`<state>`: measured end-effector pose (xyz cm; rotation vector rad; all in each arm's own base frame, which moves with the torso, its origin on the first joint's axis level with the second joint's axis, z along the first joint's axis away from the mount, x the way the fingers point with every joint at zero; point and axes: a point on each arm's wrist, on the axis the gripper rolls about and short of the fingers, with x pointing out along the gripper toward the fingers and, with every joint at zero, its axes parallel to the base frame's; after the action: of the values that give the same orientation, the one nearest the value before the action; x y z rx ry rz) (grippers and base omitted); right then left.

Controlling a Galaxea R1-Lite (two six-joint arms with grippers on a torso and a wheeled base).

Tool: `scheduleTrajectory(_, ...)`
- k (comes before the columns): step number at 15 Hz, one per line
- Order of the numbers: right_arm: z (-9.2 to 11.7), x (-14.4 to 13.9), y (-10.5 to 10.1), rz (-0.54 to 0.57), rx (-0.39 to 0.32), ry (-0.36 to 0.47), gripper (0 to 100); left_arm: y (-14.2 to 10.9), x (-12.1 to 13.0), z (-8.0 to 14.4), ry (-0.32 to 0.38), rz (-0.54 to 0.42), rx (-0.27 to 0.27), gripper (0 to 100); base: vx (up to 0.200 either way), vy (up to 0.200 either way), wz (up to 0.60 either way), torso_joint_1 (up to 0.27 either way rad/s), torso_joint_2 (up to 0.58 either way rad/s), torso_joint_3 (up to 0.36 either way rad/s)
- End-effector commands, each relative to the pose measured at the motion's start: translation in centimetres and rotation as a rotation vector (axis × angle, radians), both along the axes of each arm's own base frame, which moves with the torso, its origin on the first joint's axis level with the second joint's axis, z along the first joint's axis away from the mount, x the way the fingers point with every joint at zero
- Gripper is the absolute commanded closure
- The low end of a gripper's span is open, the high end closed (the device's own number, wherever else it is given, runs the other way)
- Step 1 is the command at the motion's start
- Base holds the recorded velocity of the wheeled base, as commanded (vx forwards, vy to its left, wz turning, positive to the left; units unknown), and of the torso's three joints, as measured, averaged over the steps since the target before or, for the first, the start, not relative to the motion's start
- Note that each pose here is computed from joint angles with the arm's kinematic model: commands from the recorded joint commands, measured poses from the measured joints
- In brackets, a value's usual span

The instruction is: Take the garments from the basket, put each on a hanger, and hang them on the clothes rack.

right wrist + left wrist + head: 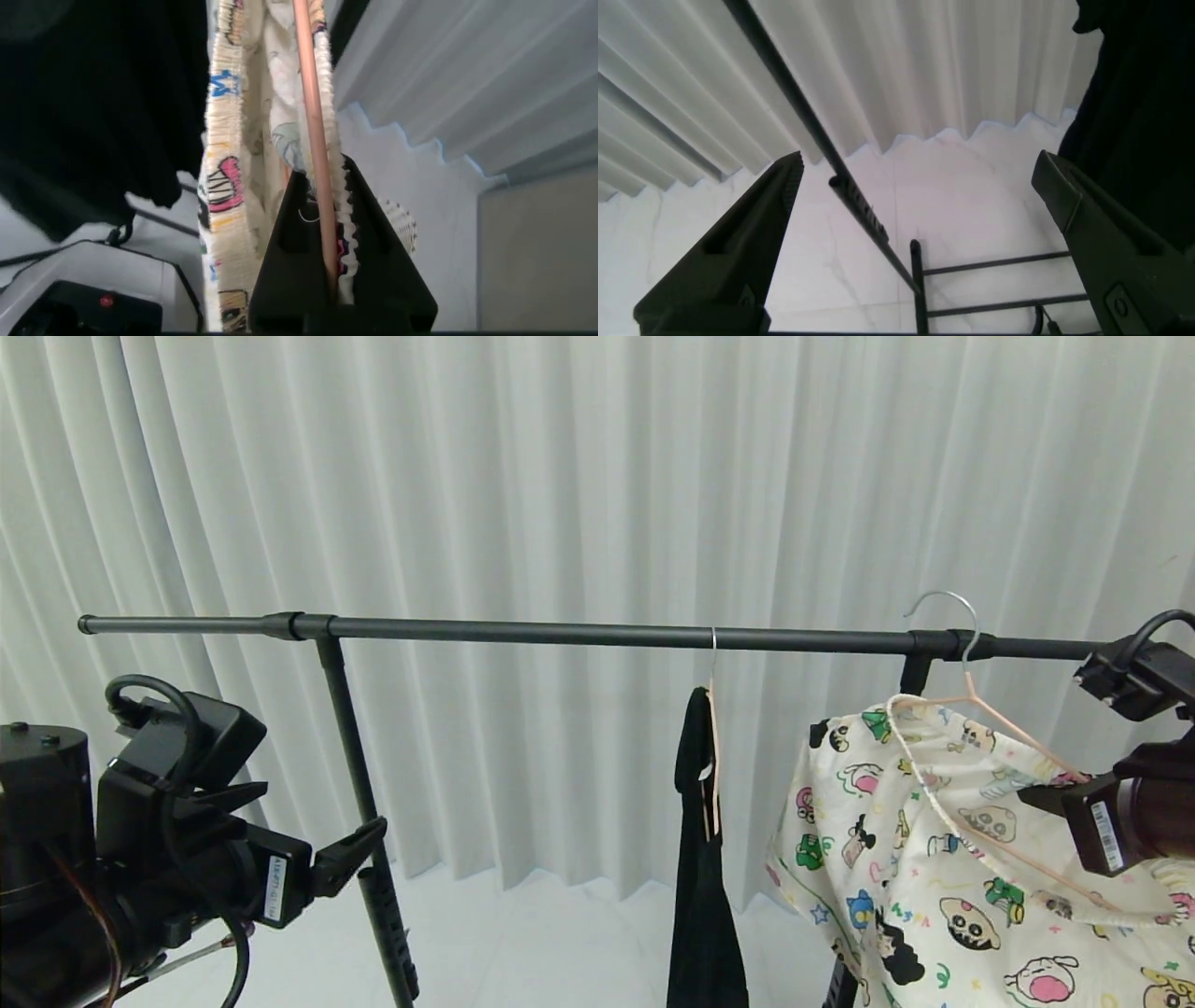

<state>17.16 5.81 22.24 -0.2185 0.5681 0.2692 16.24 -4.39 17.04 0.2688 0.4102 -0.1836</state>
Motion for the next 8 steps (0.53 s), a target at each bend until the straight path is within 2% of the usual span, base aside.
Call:
scheduleTrajectory(1,-0.1,0.2,0.2,0.006,-0.001,0.005,100,-0.1,0.0,0.0,0.001,-0.006,0.001,0,0.0,0.0,0.0,0.0,0.0,0.0)
scheduleTrajectory(3,-0.3,0.6,0.4,-0.002,0.015,0.009,100,-0.3,-0.1,-0.1,0.003,-0.015,0.0,0,0.0,0.0,0.0,0.0,0.0,0.0)
scheduleTrajectory(6,-0.9,2.2,1.6,-0.023,0.09,0.013,100,-0.4,-0.1,0.0,0.001,-0.02,-0.001,0,0.0,0.0,0.0,0.0,0.0,0.0)
scheduleTrajectory(8,-1.6,3.7,2.3,-0.024,0.101,0.011,100,-0.5,-0.1,0.1,-0.005,-0.026,-0.003,0,0.0,0.0,0.0,0.0,0.0,0.0)
